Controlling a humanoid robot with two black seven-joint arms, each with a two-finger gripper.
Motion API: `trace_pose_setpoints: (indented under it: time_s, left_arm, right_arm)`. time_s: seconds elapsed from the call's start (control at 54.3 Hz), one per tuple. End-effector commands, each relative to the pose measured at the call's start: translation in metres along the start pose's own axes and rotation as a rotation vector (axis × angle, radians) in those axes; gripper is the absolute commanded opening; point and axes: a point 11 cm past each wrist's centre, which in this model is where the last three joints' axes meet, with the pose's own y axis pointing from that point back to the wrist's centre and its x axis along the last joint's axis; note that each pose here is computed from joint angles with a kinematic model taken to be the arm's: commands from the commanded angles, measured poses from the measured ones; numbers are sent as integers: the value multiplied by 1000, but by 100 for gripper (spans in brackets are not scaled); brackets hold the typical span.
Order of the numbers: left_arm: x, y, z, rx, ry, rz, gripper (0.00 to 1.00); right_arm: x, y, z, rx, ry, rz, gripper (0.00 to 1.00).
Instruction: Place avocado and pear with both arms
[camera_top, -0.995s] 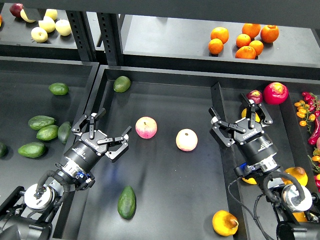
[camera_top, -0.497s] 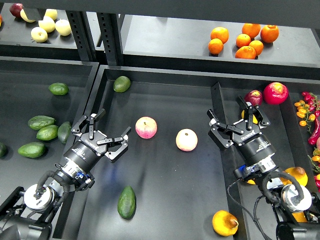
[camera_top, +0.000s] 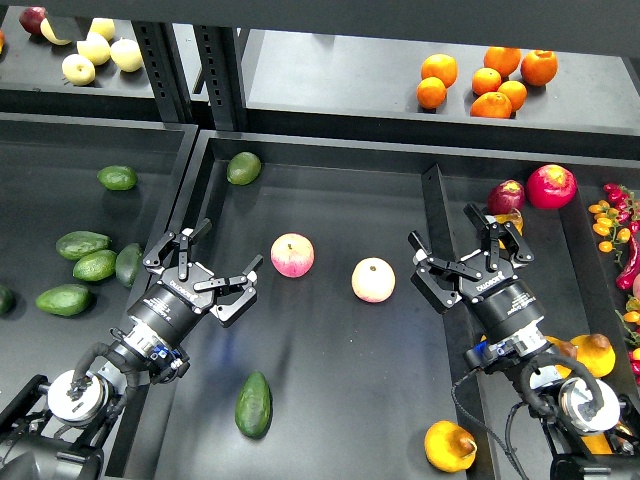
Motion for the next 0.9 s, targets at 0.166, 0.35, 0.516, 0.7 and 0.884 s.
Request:
trace_pose_setpoints:
  time_s: [0.166, 0.35, 0.516, 0.7, 0.884]
  left_arm:
    - [-9, -18, -6, 88, -122, 9, 100]
    - [-23, -30, 3, 135, -206, -4, 100]
    - [-37, -36, 22, 206, -327, 10, 100]
    - [-58, -44, 45, 335, -509, 51, 100]
    - [-86, -56, 77, 452, -755, 120, 100]
  right_arm:
    - [1, 1, -3, 10, -7, 13, 100]
    - [1, 2, -5, 18, -6, 12, 100]
    - [3, 6, -9, 33, -17, 30, 100]
    - [3, 8, -20, 69, -28, 50, 100]
    - [3, 8, -22, 74, -35, 61, 100]
